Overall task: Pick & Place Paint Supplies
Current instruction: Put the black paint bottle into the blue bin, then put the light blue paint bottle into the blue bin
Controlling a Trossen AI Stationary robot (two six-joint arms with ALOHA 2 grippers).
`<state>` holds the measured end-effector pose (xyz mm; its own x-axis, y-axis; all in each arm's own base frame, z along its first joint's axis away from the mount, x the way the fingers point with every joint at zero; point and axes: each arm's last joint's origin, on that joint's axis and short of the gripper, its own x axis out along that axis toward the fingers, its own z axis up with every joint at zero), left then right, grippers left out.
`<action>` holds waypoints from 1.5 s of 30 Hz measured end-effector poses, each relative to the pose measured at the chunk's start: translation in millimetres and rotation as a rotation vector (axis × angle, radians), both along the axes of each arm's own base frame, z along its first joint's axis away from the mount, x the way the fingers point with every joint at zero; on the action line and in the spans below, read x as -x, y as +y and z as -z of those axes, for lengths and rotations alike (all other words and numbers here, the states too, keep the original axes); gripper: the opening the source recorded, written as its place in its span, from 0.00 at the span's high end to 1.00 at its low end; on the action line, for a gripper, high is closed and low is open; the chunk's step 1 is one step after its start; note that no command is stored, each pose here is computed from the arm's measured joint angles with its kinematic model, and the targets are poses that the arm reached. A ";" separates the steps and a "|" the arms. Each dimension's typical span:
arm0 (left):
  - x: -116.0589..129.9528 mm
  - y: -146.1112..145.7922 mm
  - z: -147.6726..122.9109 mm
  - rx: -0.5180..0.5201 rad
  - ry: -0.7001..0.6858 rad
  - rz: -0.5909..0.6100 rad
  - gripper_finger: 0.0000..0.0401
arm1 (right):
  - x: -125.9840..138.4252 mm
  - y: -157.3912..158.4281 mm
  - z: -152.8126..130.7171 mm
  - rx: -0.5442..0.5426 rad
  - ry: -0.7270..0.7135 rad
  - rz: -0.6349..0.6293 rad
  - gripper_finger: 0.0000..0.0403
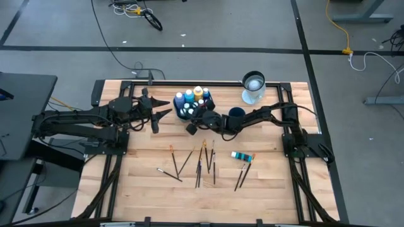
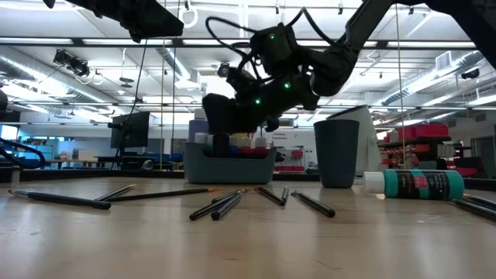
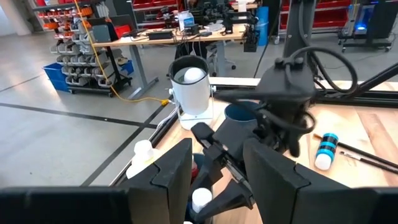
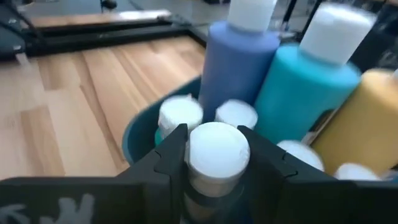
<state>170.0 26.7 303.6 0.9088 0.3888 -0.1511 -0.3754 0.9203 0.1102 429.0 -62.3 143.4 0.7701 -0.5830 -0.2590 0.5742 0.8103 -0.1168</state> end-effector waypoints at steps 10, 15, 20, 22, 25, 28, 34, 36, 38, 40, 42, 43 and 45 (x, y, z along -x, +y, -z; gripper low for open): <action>0.0 0.0 0.0 -0.002 0.000 0.000 0.62 | 1.9 -6.6 5.3 -0.021 0.057 -0.052 0.61; 0.0 0.0 0.0 -0.002 0.001 0.000 0.62 | 1.2 -5.5 2.3 0.039 0.073 -0.072 0.53; 0.0 0.0 0.0 -0.002 0.001 0.000 0.62 | 2.7 11.2 -24.0 0.119 0.071 -0.131 0.50; 0.0 0.0 0.0 -0.002 0.001 0.000 0.62 | 6.0 21.3 -40.1 0.152 0.079 -0.163 0.50; 0.0 0.0 0.1 -0.002 0.001 0.000 0.62 | 14.6 37.7 -64.6 0.205 0.116 -0.207 0.52; 0.0 0.0 0.1 -0.002 0.002 0.000 0.62 | 27.4 53.4 -85.3 0.204 0.168 -0.250 0.54; 0.1 0.0 0.3 0.001 0.003 0.000 0.62 | 63.8 84.5 -103.8 -0.048 0.318 -0.426 0.55; 0.1 0.0 0.2 0.001 0.002 0.000 0.62 | 74.7 93.1 -103.0 -0.187 0.371 -0.469 0.55; 0.0 0.0 0.0 0.001 -0.001 0.000 0.62 | 84.5 101.2 -97.4 -0.316 0.457 -0.513 0.55; 0.0 0.0 -0.2 0.001 -0.002 0.000 0.62 | 93.9 109.2 -89.8 -0.444 0.558 -0.544 0.55; 0.0 0.0 -0.3 0.001 -0.004 0.000 0.62 | 100.4 117.3 -82.0 -0.550 0.641 -0.553 0.55; -0.1 0.0 -0.4 0.001 -0.005 0.000 0.62 | 103.9 120.6 -78.4 -0.589 0.680 -0.548 0.55; -0.1 0.0 -1.5 0.004 -0.018 -0.001 0.62 | 109.2 126.8 -71.0 -0.617 0.739 -0.530 0.55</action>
